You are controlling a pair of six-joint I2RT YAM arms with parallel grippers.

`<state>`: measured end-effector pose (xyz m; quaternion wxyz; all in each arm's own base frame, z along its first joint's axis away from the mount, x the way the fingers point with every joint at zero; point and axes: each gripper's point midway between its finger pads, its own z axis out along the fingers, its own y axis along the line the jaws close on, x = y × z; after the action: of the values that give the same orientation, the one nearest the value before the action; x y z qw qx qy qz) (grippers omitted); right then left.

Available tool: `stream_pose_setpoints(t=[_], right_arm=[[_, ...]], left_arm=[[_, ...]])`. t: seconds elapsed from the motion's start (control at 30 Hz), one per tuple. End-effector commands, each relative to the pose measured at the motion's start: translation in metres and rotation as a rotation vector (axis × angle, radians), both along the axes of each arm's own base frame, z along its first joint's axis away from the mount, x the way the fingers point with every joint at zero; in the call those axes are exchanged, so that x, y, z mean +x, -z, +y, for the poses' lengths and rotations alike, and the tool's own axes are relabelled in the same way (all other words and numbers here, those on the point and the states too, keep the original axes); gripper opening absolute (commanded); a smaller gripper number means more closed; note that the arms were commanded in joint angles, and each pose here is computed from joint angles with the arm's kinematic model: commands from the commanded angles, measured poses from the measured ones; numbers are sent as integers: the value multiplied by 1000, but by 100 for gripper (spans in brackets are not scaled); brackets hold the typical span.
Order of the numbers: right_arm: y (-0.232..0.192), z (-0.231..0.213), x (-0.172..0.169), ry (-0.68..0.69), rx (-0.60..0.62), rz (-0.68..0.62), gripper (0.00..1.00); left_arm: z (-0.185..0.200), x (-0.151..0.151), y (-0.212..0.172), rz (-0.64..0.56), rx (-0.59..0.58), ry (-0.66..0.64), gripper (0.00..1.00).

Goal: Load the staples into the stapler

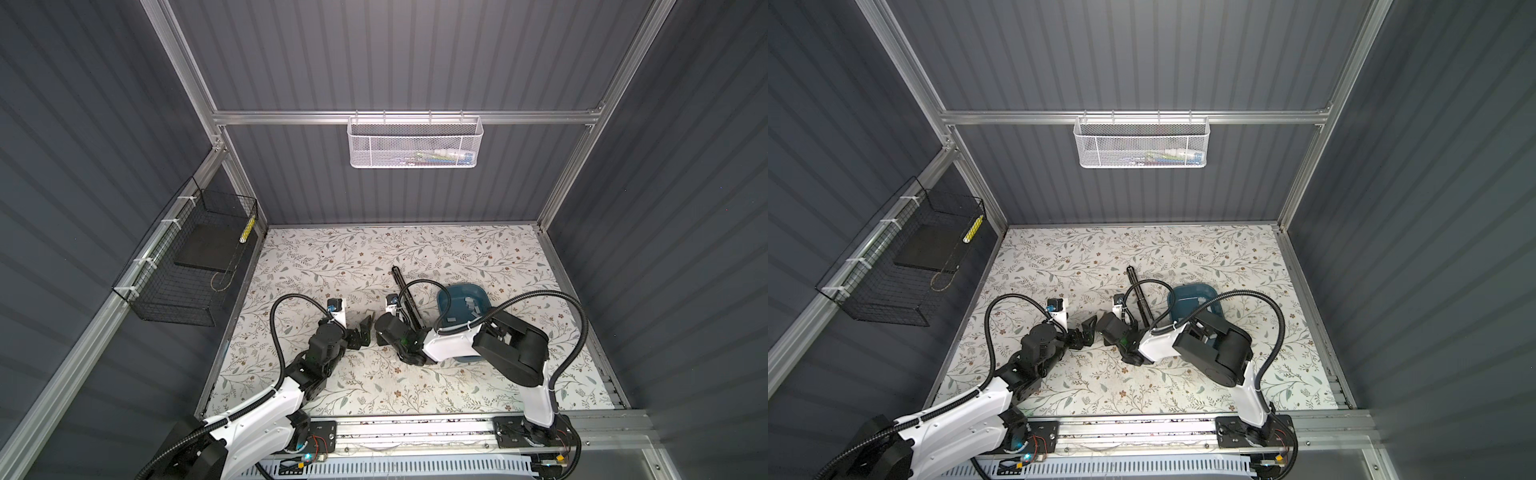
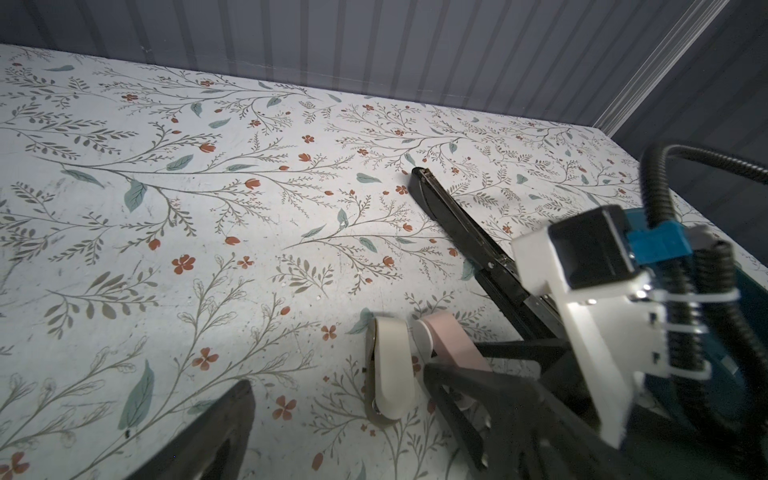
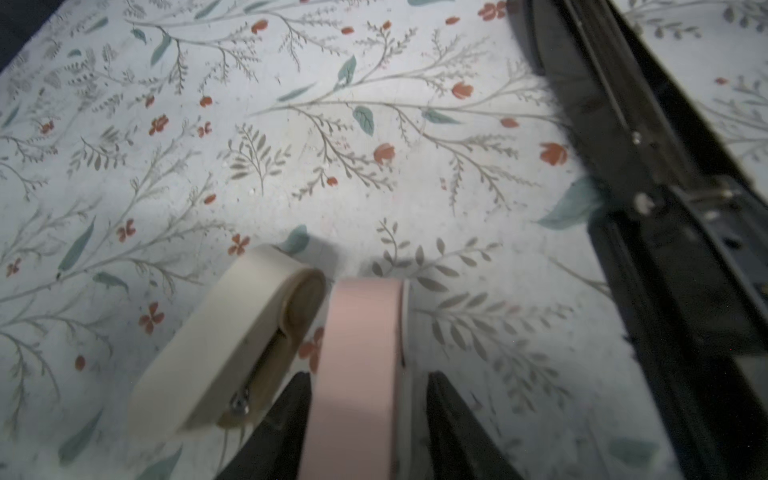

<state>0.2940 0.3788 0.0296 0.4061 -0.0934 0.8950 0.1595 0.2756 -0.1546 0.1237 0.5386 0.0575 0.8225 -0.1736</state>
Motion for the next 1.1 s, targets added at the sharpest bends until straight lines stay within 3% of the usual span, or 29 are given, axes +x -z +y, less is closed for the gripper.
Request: stream_pose_setpoints(t=[0.0, 0.23, 0.43, 0.63, 0.87, 1.07], right_arm=[[-19, -25, -12, -15, -44, -26, 50], [-50, -81, -44, 12, -42, -106, 55], [-43, -103, -58, 6, -40, -93, 57], [-21, -113, -55, 33, -111, -76, 58], [-12, -133, -42, 81, -138, -97, 77], [-14, -123, -38, 32, -100, -108, 77]], left_arm=[[-3, 4, -11, -9, -15, -8, 99], [-9, 5, -21, -19, -56, 7, 100], [-16, 5, -24, -11, -88, 29, 100], [-25, 6, -41, -8, -122, 60, 100], [-31, 8, -56, -14, -139, 81, 100], [-43, 12, -61, 14, -163, 111, 100]])
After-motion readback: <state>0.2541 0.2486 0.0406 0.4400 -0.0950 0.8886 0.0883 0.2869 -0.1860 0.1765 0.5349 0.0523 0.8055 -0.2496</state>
